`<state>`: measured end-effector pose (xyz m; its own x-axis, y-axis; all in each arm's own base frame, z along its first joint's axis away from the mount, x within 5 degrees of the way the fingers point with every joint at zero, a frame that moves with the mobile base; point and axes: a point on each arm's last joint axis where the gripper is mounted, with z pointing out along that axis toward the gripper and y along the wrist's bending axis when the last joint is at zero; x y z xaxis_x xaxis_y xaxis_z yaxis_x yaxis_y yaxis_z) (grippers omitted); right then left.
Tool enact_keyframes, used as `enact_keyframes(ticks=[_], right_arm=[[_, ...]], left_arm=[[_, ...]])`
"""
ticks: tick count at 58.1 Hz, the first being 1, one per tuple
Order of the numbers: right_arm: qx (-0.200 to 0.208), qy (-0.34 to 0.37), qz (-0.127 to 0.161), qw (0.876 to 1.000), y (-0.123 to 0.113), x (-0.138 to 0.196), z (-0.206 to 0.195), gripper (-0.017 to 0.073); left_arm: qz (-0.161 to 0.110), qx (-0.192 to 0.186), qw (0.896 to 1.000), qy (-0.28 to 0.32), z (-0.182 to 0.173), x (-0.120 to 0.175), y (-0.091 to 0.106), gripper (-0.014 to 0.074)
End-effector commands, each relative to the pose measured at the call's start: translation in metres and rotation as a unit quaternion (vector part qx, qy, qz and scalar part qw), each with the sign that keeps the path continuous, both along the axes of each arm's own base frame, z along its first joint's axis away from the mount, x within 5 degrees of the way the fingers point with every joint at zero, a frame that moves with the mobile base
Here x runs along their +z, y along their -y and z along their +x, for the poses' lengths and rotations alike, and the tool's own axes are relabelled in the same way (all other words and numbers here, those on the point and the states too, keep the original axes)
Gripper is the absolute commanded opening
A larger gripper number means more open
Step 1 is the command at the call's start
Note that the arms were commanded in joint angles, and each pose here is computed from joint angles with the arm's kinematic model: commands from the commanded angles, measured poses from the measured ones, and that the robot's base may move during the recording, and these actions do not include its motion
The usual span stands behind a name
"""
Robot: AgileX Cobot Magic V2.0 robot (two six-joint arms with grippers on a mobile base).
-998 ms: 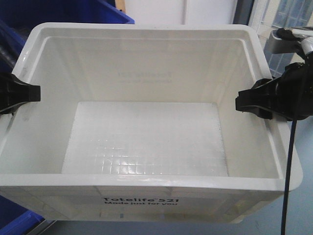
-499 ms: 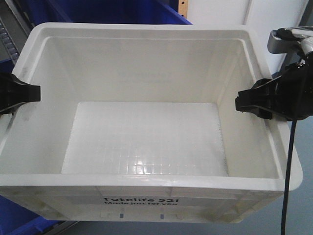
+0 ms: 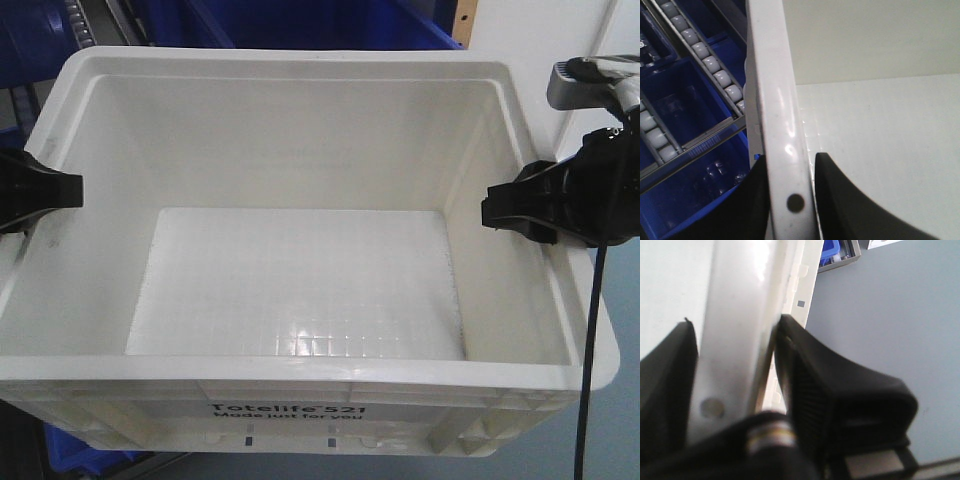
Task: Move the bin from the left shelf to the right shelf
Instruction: 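Hold the tote with both grippers while driving toward the other shelf, then carry the tote with both grippers up to the destination roller shelf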
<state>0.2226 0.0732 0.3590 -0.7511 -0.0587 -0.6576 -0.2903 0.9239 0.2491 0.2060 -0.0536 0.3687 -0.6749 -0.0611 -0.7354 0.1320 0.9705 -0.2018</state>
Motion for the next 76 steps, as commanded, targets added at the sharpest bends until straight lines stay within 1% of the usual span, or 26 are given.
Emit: enact_keyframes(ticks=[1, 76], right_arm=[[-0.001, 0.083, 0.007, 0.997, 0.0032, 0.0258, -0.0017, -0.0004], [-0.001, 0.083, 0.007, 0.997, 0.0032, 0.0258, -0.0017, -0.0004]], left_arm=[[0.010, -0.007, 0.995, 0.099, -0.0007, 0.0275, -0.0022, -0.0006], [0.010, -0.007, 0.995, 0.099, -0.0007, 0.0275, -0.0022, -0.0006]])
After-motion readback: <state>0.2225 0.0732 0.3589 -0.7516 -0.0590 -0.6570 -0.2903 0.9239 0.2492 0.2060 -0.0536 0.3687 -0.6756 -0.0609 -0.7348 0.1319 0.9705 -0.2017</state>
